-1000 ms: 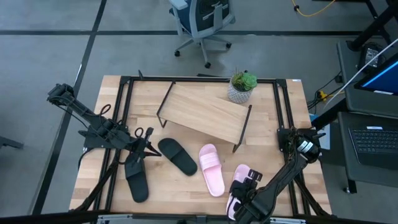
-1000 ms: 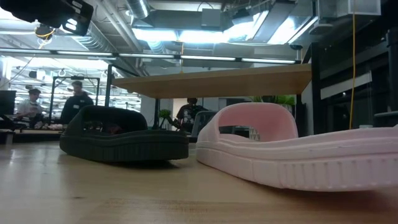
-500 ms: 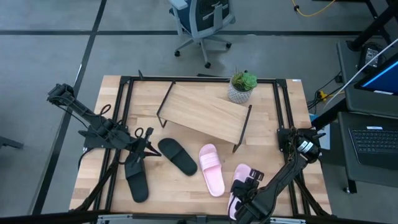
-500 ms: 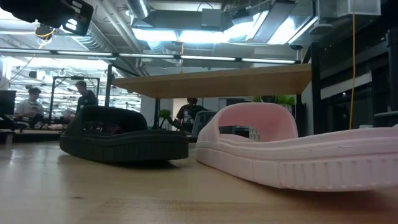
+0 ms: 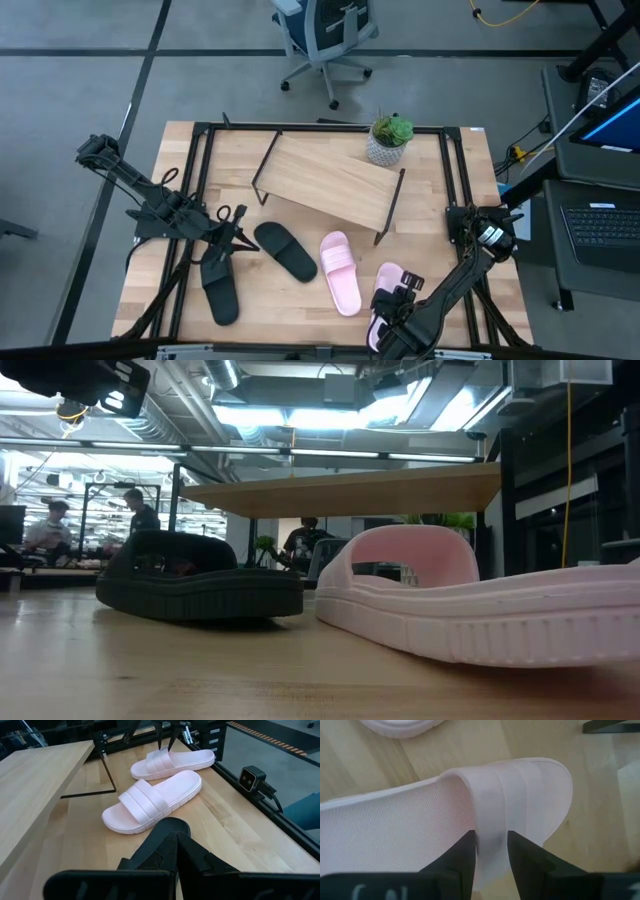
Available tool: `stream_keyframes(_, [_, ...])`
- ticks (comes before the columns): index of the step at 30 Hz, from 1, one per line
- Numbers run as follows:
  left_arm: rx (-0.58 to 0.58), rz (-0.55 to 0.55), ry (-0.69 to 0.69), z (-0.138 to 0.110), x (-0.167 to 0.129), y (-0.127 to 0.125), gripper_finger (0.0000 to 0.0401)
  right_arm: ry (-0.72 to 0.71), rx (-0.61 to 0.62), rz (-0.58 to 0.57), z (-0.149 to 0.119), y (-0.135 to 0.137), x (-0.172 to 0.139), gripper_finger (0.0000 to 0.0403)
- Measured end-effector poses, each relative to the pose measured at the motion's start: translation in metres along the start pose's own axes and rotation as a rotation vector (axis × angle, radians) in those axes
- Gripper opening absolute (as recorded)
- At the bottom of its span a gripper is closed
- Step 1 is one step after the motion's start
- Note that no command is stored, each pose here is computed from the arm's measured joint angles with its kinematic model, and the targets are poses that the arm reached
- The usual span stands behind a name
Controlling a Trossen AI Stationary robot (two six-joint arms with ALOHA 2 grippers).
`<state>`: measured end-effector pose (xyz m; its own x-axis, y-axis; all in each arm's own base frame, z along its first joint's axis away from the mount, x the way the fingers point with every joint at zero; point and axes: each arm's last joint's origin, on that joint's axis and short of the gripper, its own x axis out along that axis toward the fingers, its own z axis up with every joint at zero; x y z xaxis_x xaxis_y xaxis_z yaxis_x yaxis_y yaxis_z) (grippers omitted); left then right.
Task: Pick and place slides into the shelf
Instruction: Put the right pink slide on the shelf
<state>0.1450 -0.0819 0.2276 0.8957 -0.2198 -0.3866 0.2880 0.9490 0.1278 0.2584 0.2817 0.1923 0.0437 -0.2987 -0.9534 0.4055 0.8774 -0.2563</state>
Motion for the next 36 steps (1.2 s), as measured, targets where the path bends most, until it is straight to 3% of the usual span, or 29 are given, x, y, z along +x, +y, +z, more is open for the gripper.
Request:
stream_keyframes(13, [0.0,0.0,0.0,0.0,0.0,0.0,0.0,0.019,0.05,-0.026,0.01,-0.006,0.013,0.0107])
stream_keyframes(22, [-0.001,0.0,0.0,0.0,0.0,0.0,0.0,0.052,0.031,-0.012,0.014,-0.008,0.017,0.0015])
stream_keyframes(36, [-0.003,0.0,0.0,0.0,0.0,0.0,0.0,0.056,0.062,-0.016,0.016,-0.008,0.011,0.001])
